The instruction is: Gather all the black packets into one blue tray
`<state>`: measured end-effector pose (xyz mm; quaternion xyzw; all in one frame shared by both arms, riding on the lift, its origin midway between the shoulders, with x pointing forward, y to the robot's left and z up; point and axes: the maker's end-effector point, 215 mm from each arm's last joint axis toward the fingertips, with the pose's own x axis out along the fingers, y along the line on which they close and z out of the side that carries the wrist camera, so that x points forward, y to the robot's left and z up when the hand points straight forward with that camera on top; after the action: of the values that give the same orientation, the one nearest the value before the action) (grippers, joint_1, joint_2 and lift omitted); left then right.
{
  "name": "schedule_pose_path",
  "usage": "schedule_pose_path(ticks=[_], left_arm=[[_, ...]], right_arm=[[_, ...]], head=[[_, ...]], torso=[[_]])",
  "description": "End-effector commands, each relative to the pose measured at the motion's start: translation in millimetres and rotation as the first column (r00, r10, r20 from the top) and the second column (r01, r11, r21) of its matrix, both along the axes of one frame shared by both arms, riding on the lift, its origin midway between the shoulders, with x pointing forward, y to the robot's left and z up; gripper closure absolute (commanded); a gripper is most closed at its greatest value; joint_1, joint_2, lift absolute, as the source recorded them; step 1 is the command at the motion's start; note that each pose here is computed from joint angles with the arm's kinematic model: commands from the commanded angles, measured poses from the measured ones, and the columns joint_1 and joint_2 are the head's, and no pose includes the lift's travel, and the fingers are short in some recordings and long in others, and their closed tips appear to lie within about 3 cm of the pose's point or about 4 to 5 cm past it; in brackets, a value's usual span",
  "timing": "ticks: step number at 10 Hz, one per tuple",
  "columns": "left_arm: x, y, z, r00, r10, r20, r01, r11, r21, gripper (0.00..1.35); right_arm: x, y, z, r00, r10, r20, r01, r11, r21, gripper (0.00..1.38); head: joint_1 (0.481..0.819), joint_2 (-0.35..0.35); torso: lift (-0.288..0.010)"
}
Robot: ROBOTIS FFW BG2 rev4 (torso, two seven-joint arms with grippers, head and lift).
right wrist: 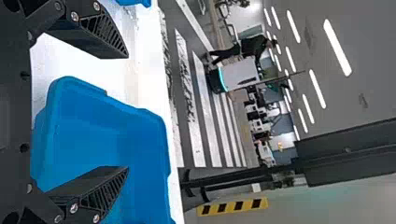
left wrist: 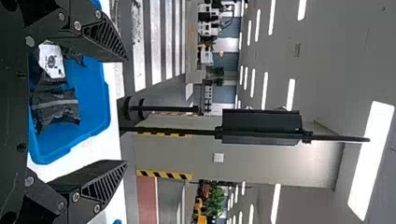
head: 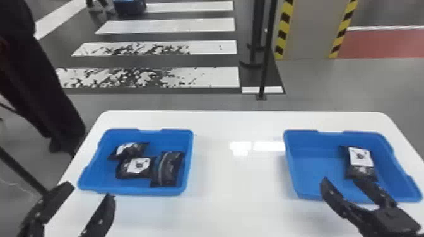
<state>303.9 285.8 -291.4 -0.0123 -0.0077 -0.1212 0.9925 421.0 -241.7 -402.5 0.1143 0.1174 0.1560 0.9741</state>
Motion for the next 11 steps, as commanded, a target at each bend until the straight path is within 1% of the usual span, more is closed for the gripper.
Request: schedule_pose_path(ticks=[1,3,4,6,8,11], left_arm=[[3,-8,2,1.0,-0.022,0.006,0.022,1.0,-0.016,0.28],[5,-14,0,0.999,-0.036,0.002,0.036,0.999,-0.027,0.28],[6,-16,-2,0.999,-0.039,-0.005,0.038,0.999,-0.032,0.28],[9,-21,-4,0.999,-0.051,-0.013,0.051,0.998,-0.039,0.28],[10,-25,-6,0.998,-0.059,-0.017,0.058,0.997,-0.047,0.28],[11,-27,-8,0.998,-0.063,-0.022,0.062,0.997,-0.05,0.28]], right_arm=[[25,-7,-12,0.999,0.011,-0.032,-0.012,0.999,-0.033,0.18],[55,-34,-17,0.999,-0.029,-0.038,0.026,0.996,-0.08,0.17],[66,-48,-24,0.997,-0.047,-0.06,0.041,0.994,-0.098,0.17],[86,-54,-46,0.991,-0.037,-0.131,0.024,0.995,-0.099,0.17],[98,-62,-56,0.985,-0.045,-0.168,0.027,0.994,-0.108,0.17],[115,-85,-69,0.975,-0.074,-0.208,0.04,0.986,-0.162,0.17]], head=[[0.695,0.072],[0.695,0.045],[0.695,0.015],[0.695,-0.028],[0.695,-0.043],[0.695,-0.072]], torso=[[-0.11],[-0.11],[-0.11],[-0.11],[-0.11],[-0.11]])
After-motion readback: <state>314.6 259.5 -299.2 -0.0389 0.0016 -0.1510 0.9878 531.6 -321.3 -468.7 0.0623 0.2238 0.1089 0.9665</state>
